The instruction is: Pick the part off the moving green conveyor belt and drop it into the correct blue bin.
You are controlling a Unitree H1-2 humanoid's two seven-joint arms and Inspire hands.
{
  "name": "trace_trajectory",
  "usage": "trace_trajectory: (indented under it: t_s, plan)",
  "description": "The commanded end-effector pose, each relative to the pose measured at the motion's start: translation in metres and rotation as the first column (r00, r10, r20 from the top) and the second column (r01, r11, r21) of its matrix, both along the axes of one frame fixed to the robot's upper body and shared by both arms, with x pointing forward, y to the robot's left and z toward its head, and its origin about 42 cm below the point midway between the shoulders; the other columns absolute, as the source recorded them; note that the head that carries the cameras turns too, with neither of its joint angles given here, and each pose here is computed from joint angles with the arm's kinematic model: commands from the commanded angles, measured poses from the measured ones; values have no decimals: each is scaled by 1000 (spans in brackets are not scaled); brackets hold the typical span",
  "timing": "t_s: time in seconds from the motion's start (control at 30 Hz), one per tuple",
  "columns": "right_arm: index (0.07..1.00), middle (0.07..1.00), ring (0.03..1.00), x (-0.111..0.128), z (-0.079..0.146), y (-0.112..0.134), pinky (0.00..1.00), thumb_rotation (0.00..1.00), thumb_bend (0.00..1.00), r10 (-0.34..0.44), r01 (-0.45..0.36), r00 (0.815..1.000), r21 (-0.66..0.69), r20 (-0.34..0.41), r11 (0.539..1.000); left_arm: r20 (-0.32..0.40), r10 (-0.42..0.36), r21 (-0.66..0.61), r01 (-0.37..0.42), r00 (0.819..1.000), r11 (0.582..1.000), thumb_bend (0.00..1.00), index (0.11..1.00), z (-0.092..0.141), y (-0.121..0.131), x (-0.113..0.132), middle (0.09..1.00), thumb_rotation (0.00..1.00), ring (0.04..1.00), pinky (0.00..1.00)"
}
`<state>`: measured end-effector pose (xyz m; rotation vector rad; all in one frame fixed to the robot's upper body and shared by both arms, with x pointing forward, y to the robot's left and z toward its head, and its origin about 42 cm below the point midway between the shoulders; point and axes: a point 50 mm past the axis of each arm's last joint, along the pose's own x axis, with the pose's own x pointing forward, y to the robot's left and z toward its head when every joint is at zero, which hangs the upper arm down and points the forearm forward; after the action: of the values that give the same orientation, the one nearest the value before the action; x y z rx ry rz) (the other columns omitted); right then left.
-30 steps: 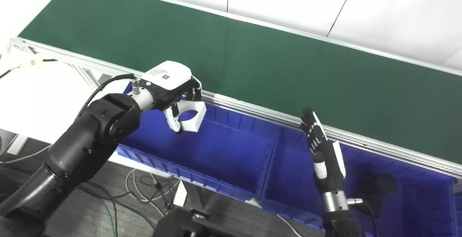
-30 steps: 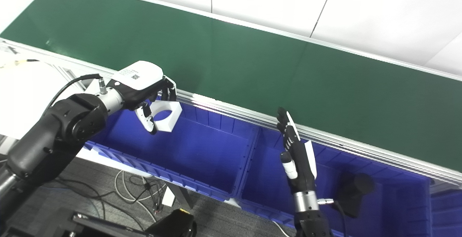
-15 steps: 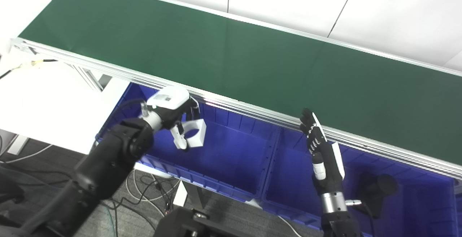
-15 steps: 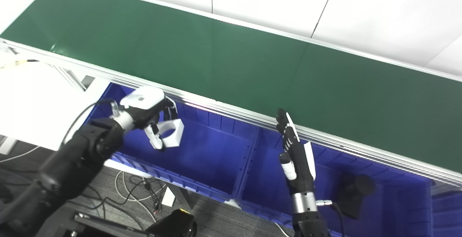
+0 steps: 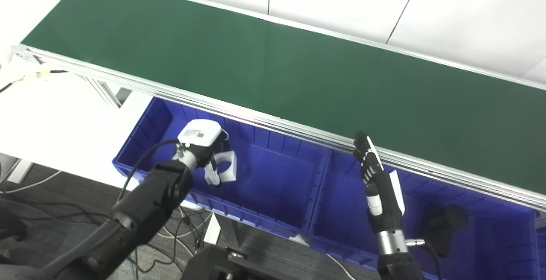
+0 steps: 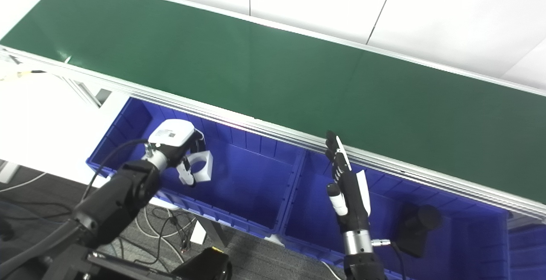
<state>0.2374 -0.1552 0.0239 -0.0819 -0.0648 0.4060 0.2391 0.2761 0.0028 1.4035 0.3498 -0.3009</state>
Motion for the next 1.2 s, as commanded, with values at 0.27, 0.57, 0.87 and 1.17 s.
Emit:
trace_trajectory:
  t_s: [0.27,0.57,0.87,1.17]
  plan:
    - [961,976,985,4,12,3,965,982,978,3,-5,998,28,69,1000,117,-10,8,9,993,1000,500,543,15,-2,14,458,0,395,345]
    - [962,975,988,4,11,4,972,987,990,5,-7,998,31,64,999,-50,-63,106,68,997,992,990,793,18,1,15,841,445,825,816]
    - [961,974,982,4,10,4,965,986,981,5,-7,998,28,61,1000,-110,-67,119,80,992,990,1000,858,20,1,14,899,582,882,889]
    - [957,975,983,4,9,4,969,978,984,4,-6,999,32,53,999,-6,-69,-33,69,998,997,1000,826,38,-6,4,846,535,836,842]
